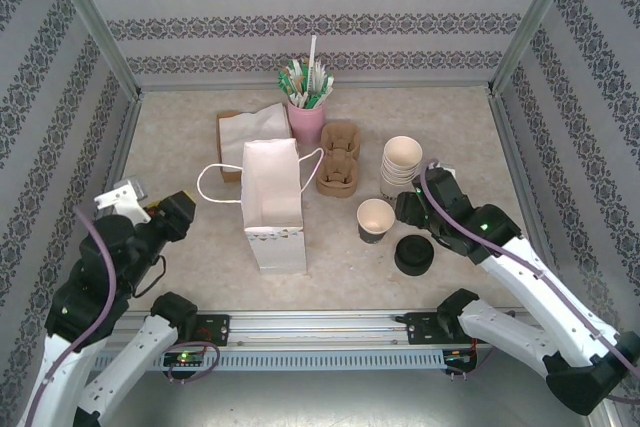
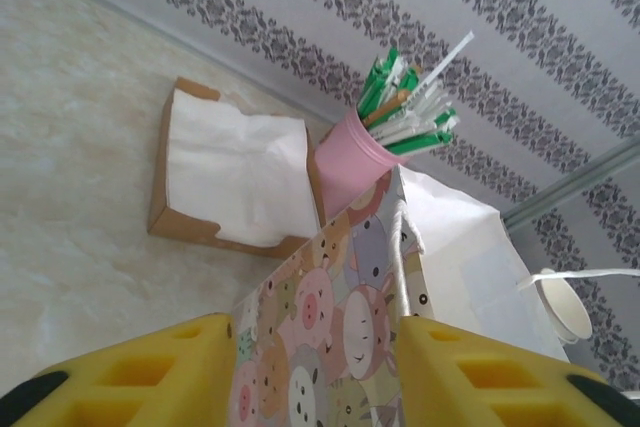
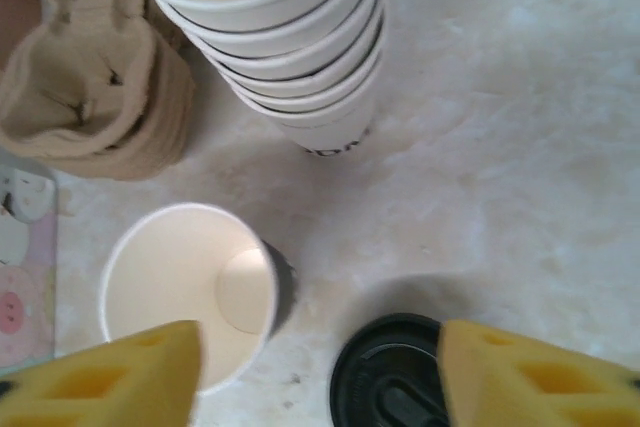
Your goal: Pack the takeout coffee
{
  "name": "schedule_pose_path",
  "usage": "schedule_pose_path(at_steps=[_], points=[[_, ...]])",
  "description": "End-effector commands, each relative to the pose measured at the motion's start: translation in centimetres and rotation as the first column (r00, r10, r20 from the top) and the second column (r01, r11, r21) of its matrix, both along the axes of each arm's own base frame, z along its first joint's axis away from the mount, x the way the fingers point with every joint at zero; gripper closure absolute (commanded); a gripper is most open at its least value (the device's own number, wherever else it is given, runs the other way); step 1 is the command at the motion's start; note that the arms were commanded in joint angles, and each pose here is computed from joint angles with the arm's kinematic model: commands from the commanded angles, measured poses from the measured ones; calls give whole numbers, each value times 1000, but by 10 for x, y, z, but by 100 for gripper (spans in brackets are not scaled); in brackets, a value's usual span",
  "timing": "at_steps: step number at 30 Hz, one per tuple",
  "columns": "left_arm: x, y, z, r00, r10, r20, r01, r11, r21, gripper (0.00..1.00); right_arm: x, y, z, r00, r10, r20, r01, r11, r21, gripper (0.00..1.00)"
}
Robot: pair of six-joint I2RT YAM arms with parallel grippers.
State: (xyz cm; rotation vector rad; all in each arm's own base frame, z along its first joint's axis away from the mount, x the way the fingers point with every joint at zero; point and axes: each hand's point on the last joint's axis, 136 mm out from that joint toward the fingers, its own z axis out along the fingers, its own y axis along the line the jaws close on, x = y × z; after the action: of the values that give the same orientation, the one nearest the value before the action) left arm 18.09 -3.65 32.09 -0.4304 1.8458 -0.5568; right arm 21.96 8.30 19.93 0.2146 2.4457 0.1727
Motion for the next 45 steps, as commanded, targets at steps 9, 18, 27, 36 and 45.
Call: schedule_pose_path(at_steps=[9, 18, 27, 36, 45], points=[[-6, 14, -67, 986, 130, -99, -147, 971, -189, 58, -49, -33, -47, 939, -164, -302, 150, 986, -67, 24], [10, -9, -124, 976, 72, -204, -121, 963, -243, 57, -65, -28, -73, 907, -146, -394, 137, 989, -52, 26], [19, -17, -139, 973, 48, -225, -104, 964, -244, 56, -45, 1, -71, 964, 12, -266, 15, 995, 100, 23], [24, -23, -143, 972, 28, -234, -83, 970, -227, 53, -21, 27, 23, 823, 558, 110, -530, 822, -210, 21], [29, -28, -140, 975, 3, -221, -51, 975, -216, 52, -45, 17, 2, 559, 829, -8, -784, 525, -331, 17]])
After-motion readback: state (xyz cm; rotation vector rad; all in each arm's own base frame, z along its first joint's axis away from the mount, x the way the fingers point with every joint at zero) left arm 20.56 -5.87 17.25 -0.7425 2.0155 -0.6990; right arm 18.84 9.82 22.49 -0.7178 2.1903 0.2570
